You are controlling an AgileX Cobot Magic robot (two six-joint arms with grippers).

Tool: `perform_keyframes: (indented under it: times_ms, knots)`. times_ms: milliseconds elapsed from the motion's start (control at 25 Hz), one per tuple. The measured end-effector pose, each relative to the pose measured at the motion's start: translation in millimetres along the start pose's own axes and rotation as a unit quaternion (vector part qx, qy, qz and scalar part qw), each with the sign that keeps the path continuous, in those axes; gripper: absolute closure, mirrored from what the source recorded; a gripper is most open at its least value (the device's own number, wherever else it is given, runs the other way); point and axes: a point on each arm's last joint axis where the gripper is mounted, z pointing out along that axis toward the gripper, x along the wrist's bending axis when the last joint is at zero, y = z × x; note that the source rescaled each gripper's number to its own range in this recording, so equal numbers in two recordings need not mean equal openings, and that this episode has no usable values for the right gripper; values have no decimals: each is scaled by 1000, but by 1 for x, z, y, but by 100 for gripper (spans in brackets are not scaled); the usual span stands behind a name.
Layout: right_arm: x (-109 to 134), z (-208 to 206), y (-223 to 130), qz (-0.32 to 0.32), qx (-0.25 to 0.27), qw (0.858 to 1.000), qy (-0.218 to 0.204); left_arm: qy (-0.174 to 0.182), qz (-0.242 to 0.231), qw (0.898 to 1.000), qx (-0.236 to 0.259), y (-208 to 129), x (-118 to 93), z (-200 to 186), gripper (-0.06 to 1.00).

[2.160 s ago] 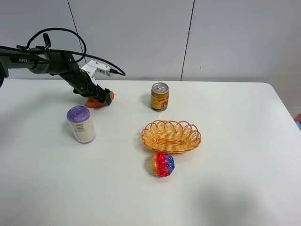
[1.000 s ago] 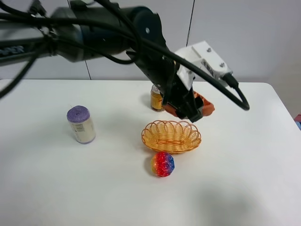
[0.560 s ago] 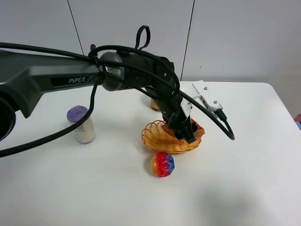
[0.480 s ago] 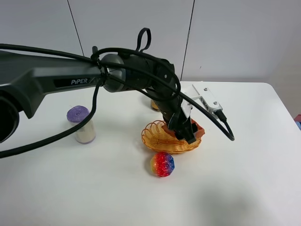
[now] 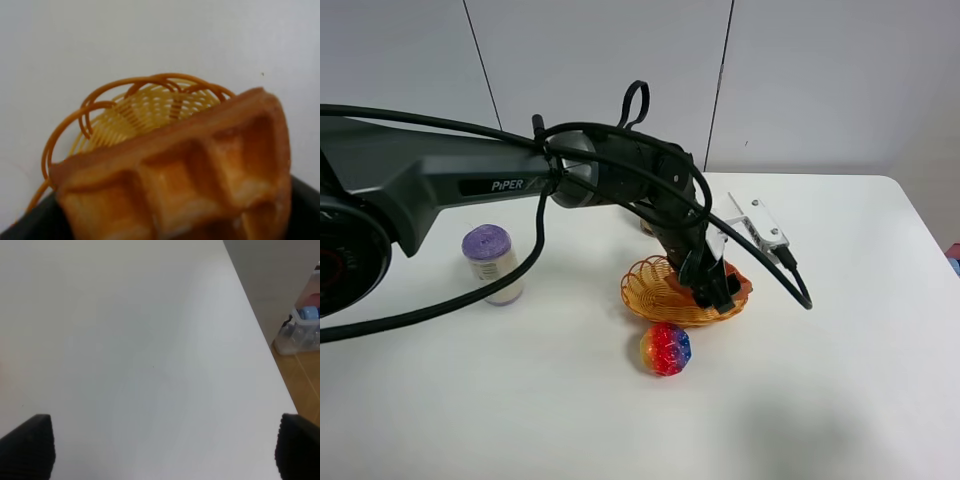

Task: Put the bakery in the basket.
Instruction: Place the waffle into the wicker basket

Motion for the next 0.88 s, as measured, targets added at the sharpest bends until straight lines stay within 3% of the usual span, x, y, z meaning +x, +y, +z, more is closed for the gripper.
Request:
perform_keyframes:
  times_ms: [40, 80, 200, 480, 760, 880]
  knots:
    - [0, 0, 0, 0, 0, 1000, 0, 3, 2, 1000, -1, 0, 0, 0, 13]
    - [0, 0, 0, 0, 0, 1000, 0, 4, 3, 1000, -1, 0, 1, 0, 6]
    - [0, 0, 0, 0, 0, 1000, 0, 4, -5, 1000, 0, 0, 1, 0, -2]
    - [0, 0, 0, 0, 0, 1000, 0, -1, -34, 999, 2, 4, -1, -14, -3]
    - [0, 0, 0, 0, 0, 1000, 0, -14, -150, 989, -4, 21, -9, -88, -3]
    - [0, 0, 0, 0, 0, 1000, 0, 3, -183, 983, -17, 19, 7, -113, -3]
